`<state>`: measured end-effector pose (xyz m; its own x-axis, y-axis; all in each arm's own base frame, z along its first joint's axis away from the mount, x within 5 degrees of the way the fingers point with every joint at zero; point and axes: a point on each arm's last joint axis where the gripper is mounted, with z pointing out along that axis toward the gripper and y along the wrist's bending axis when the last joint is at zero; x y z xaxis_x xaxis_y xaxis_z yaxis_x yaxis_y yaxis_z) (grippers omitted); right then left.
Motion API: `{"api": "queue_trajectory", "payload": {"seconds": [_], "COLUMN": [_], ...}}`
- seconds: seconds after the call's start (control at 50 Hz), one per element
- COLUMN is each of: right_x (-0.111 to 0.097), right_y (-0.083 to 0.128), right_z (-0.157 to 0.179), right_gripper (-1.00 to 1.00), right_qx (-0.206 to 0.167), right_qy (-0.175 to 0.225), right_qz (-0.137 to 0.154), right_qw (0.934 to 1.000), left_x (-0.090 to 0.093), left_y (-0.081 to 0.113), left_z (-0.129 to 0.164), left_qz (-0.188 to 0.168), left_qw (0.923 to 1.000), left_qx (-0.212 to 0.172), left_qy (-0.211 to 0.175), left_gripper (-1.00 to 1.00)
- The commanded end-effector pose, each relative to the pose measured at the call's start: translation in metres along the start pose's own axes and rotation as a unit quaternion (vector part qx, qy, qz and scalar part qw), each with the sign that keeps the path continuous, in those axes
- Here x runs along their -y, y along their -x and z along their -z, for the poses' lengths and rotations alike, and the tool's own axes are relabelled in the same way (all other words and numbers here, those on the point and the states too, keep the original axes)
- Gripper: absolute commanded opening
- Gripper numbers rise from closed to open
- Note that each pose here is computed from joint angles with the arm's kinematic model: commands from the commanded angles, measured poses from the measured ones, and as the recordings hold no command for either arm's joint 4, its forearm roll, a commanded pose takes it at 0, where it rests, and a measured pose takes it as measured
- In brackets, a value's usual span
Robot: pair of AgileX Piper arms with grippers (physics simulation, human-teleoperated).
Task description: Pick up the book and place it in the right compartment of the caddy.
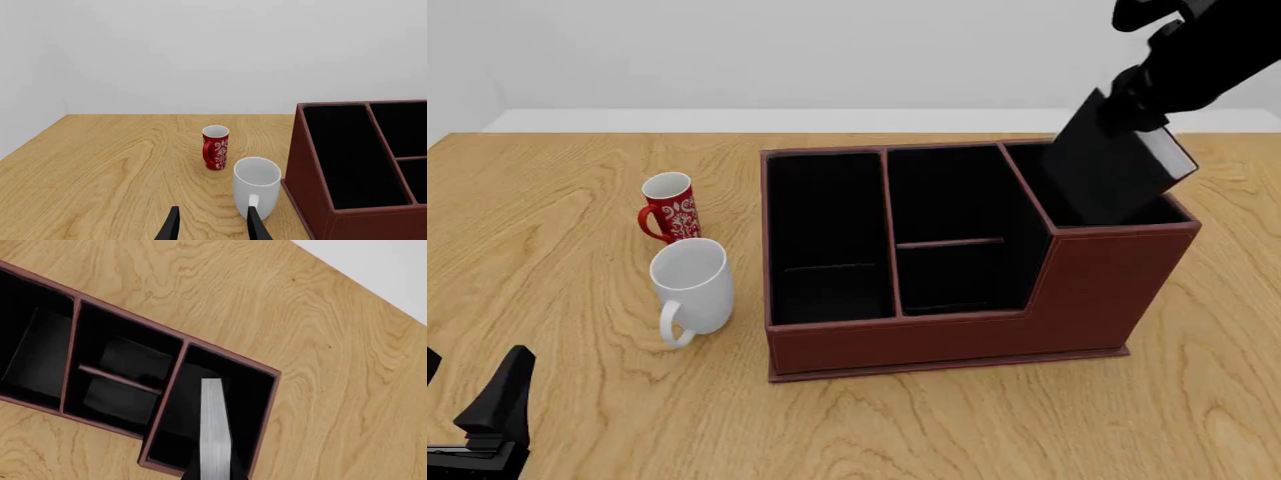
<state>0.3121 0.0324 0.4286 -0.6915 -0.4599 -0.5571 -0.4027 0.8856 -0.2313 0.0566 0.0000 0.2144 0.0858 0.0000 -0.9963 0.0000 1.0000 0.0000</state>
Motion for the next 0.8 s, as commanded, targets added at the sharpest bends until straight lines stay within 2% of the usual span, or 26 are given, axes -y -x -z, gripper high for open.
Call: {"api": "queue_trajectory", "payload": {"seconds": [0.02,0.8], "right_x": [0.000,0.004], "right_y": [0.003,0.008], "right_z": [-0.005,-0.033], "right_gripper": [-1.00,-1.00], "right_qx": [-0.002,-0.028], "right_qy": [0.001,0.010], "right_qz": [-0.009,-0.010], "right_qw": [1.0000,0.9995], "left_x": [0.000,0.000], "left_y": [0.000,0.000], "left_z": [0.000,0.000], "left_qz": [0.000,0.000], "left_qw": [1.0000,1.0000], "left_qx": [0.000,0.000], "left_qy": [0.000,0.000], "left_gripper": [1.00,1.00]}}
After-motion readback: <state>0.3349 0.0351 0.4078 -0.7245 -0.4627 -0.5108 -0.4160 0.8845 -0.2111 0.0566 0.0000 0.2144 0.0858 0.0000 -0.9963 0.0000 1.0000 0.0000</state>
